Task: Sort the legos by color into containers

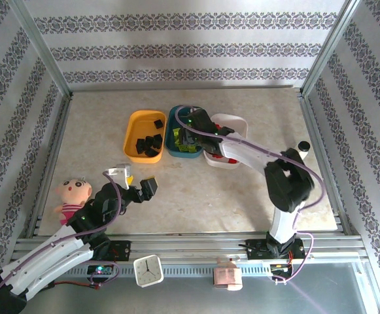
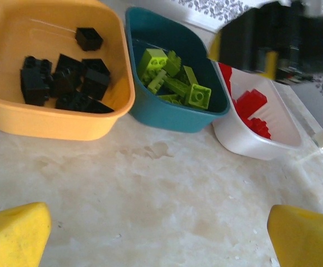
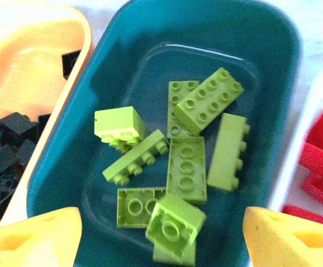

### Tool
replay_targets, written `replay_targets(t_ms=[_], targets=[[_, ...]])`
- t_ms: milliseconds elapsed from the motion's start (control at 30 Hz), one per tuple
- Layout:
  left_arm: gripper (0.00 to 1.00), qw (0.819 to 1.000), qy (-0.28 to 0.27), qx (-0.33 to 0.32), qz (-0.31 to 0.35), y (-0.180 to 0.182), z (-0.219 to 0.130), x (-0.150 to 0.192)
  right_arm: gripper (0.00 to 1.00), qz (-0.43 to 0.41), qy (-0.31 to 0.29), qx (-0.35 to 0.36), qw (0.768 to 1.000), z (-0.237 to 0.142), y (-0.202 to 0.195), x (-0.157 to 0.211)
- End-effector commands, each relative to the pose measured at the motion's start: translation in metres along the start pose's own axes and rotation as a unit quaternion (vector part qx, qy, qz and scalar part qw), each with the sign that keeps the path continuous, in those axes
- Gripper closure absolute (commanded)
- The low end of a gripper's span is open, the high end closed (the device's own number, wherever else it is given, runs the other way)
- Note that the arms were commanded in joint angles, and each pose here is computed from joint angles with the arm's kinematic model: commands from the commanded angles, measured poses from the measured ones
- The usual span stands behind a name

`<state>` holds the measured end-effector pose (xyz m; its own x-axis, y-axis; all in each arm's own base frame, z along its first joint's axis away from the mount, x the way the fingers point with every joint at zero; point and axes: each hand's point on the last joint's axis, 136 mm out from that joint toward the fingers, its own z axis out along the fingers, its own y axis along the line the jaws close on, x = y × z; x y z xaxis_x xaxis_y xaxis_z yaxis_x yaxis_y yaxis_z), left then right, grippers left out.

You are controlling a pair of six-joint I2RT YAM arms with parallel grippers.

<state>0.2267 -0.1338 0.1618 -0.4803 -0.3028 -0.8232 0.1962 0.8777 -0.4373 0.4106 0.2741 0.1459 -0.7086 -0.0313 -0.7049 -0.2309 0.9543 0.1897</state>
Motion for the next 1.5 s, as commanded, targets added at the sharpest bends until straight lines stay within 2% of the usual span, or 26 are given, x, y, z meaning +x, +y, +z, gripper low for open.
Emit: replay_targets(t_ms=[0, 100, 233, 267, 333, 433, 567, 667, 733, 833, 900, 967, 1133, 1167, 1267, 1400, 1467], targets=[[0.01, 0.998, -0.049, -0.04, 0.003, 0.005, -0.01, -0.034, 0.2, 0.019, -0.081, -0.011, 0.996, -0.051, -0.001, -0.024], [0.01, 0.995, -0.086, -0.048, 0.013, 0.003, -0.015, -0.055, 0.04, 0.026, -0.111, -0.015, 0.993, -0.073, -0.01, -0.015], [0.01, 0.987, -0.143, -0.074, 0.031, 0.008, -0.018, -0.083, 0.02, 0.033, -0.144, 0.009, 0.989, -0.094, -0.03, -0.002], [0.01, 0.983, -0.149, -0.099, 0.043, 0.015, -0.016, -0.088, 0.02, 0.036, -0.155, 0.027, 0.987, -0.098, -0.039, 0.003], [0.01, 0.975, -0.143, -0.149, 0.083, 0.032, -0.007, -0.097, 0.02, 0.039, -0.186, 0.042, 0.981, -0.106, -0.051, 0.008], [0.01, 0.963, -0.112, -0.208, 0.131, 0.058, 0.013, -0.107, 0.02, 0.023, -0.236, 0.028, 0.971, -0.118, -0.055, 0.012], [0.01, 0.935, -0.087, -0.3, 0.167, 0.11, 0.03, -0.115, 0.02, -0.008, -0.243, 0.015, 0.97, -0.129, -0.054, 0.014], [0.01, 0.919, -0.075, -0.341, 0.18, 0.146, 0.041, -0.111, 0.02, -0.012, -0.25, 0.023, 0.968, -0.135, -0.059, 0.014], [0.01, 0.927, -0.091, -0.326, 0.159, 0.162, 0.049, -0.104, 0.02, -0.01, -0.254, 0.03, 0.967, -0.137, -0.065, 0.013], [0.01, 0.924, -0.134, -0.322, 0.157, 0.178, 0.053, -0.097, 0.02, -0.011, -0.259, 0.034, 0.965, -0.141, -0.069, 0.013], [0.01, 0.925, -0.123, -0.32, 0.166, 0.187, 0.063, -0.088, 0.02, -0.014, -0.265, 0.035, 0.963, -0.146, -0.071, 0.012], [0.01, 0.926, -0.14, -0.306, 0.171, 0.187, 0.069, -0.09, 0.02, -0.003, -0.273, 0.05, 0.961, -0.152, -0.079, 0.013], [0.01, 0.945, -0.111, -0.255, 0.171, 0.192, 0.102, -0.072, 0.02, 0.016, -0.293, 0.091, 0.952, -0.167, -0.104, 0.019], [0.01, 0.945, -0.119, -0.241, 0.185, 0.189, 0.108, -0.072, 0.02, 0.019, -0.296, 0.096, 0.95, -0.169, -0.109, 0.02], [0.01, 0.956, -0.067, -0.237, 0.159, 0.198, 0.117, -0.067, 0.02, 0.033, -0.299, 0.123, 0.946, -0.175, -0.127, 0.023], [0.01, 0.957, -0.073, -0.232, 0.161, 0.199, 0.118, -0.069, 0.02, -0.002, -0.297, 0.133, 0.946, -0.173, -0.139, 0.025], [0.0, 0.949, -0.087, -0.266, 0.148, 0.208, 0.11, -0.071, 0.02, -0.026, -0.296, 0.143, 0.944, -0.169, -0.146, 0.027]])
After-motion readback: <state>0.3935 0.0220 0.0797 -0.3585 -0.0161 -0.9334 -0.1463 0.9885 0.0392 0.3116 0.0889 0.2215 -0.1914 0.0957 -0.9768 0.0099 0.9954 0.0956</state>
